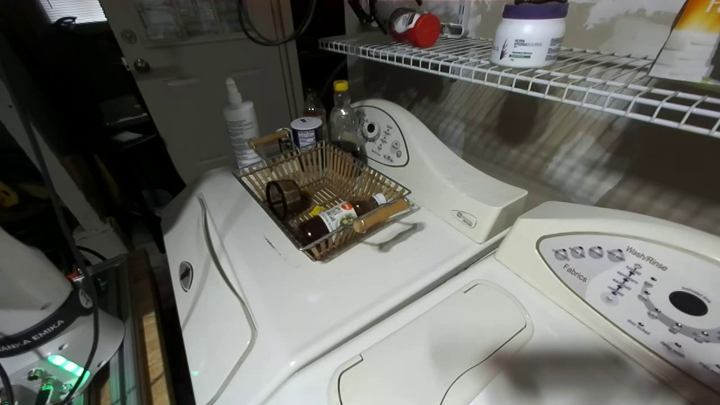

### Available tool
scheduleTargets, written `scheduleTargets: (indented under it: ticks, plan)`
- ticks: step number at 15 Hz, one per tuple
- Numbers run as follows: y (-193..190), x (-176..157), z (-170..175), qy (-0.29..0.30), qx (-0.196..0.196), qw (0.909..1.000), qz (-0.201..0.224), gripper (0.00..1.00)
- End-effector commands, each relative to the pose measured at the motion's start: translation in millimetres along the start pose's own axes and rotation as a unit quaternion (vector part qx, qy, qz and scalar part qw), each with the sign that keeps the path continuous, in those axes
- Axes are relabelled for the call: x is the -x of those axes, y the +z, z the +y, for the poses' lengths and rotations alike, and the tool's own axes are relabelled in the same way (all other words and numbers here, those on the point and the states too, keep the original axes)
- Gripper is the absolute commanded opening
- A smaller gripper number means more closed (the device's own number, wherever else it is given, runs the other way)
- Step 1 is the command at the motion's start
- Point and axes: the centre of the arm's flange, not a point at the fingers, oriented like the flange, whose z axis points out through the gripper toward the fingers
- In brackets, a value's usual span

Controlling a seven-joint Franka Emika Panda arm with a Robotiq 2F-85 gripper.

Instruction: Put the red bottle bottom first on the metal rack

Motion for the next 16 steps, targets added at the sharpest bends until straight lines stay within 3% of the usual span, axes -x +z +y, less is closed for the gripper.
scheduleTargets:
  ticks: [1,6,9,12,16]
  plan:
    - [9.6,-3.1,-8.6,-0.02,-0.016,0.9994,-0.023,1.0]
    - [-7.6,-9.6,-2.6,0.001,-0.033,0.9992,-0.02,1.0]
    - [-23.7,-7.9,14.5,0.076,-0.04,0.9962,-0.014,1.0]
    - [-37.8,-1.4,31.6,0.161,-0.052,0.9856,-0.008,1.0]
    - [-47.3,11.5,45.5,0.257,-0.082,0.9627,-0.016,1.0]
